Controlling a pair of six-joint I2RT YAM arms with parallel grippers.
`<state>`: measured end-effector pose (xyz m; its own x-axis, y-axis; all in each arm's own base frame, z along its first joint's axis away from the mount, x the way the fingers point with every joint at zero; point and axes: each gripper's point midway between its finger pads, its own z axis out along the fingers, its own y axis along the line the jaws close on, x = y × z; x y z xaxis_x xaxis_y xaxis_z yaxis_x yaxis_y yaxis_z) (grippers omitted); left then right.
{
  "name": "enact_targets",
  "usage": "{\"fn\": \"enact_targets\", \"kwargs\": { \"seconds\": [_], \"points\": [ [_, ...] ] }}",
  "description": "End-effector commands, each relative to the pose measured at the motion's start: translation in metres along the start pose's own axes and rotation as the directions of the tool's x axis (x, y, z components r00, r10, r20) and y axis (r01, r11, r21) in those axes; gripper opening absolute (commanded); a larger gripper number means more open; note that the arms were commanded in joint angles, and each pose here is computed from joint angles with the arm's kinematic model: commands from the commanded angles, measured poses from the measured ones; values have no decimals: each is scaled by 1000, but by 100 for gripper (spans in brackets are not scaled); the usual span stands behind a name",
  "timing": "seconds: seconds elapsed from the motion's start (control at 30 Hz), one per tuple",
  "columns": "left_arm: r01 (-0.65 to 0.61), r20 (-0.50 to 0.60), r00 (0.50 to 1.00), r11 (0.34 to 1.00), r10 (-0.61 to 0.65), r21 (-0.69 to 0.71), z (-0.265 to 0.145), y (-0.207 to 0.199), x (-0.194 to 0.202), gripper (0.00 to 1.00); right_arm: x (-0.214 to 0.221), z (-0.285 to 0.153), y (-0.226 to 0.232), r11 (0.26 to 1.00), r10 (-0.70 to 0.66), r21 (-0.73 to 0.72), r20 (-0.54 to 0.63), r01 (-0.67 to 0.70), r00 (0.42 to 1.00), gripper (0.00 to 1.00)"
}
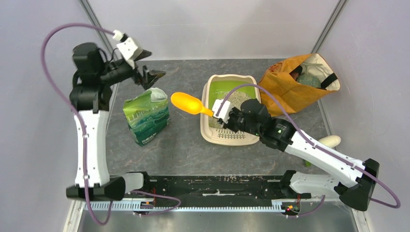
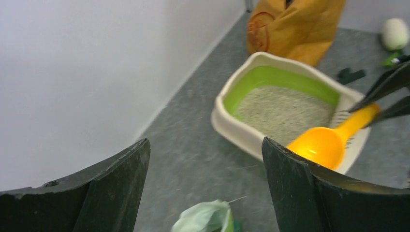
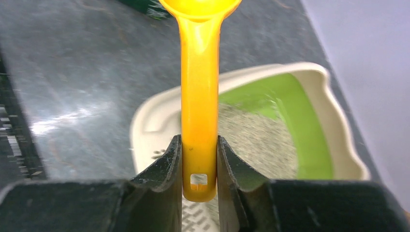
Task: Fill the litter box with clean litter
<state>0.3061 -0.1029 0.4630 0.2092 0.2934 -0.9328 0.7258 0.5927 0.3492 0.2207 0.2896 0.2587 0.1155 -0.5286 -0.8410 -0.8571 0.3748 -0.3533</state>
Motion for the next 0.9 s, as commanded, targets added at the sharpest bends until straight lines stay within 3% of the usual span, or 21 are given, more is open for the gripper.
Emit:
{"fn": "enact_targets", "kwargs": {
  "seconds": [0.0,0.17,0.37,0.67,0.8,0.83,0.87],
  "points": [
    [349,-175,930,928,-325,133,41,-39,30,91,-9,-23,-50,978,-115,178,15,111,993,0],
    [527,-307,839,812,-450,250,71,-74,48,92,-9,-37,-72,960,-150,240,6,144,989,0],
    [636,-386,765,700,-515,325,90,-104,56,92,-22,-41,-72,961,-183,219,42,169,982,0],
    [684,-406,729,588,-551,432,93,-130,54,45,-47,-37,-74,963,-208,192,96,187,973,0],
    [692,-412,721,569,-557,443,88,-136,53,39,-58,-39,-79,958,-227,206,113,201,967,0],
    [696,-412,718,562,-560,448,87,-138,54,25,-61,-40,-78,959,-228,202,124,201,966,0],
    [697,-408,717,559,-565,449,87,-138,53,9,-62,-40,-78,962,-215,199,131,187,968,7]
  ]
}}
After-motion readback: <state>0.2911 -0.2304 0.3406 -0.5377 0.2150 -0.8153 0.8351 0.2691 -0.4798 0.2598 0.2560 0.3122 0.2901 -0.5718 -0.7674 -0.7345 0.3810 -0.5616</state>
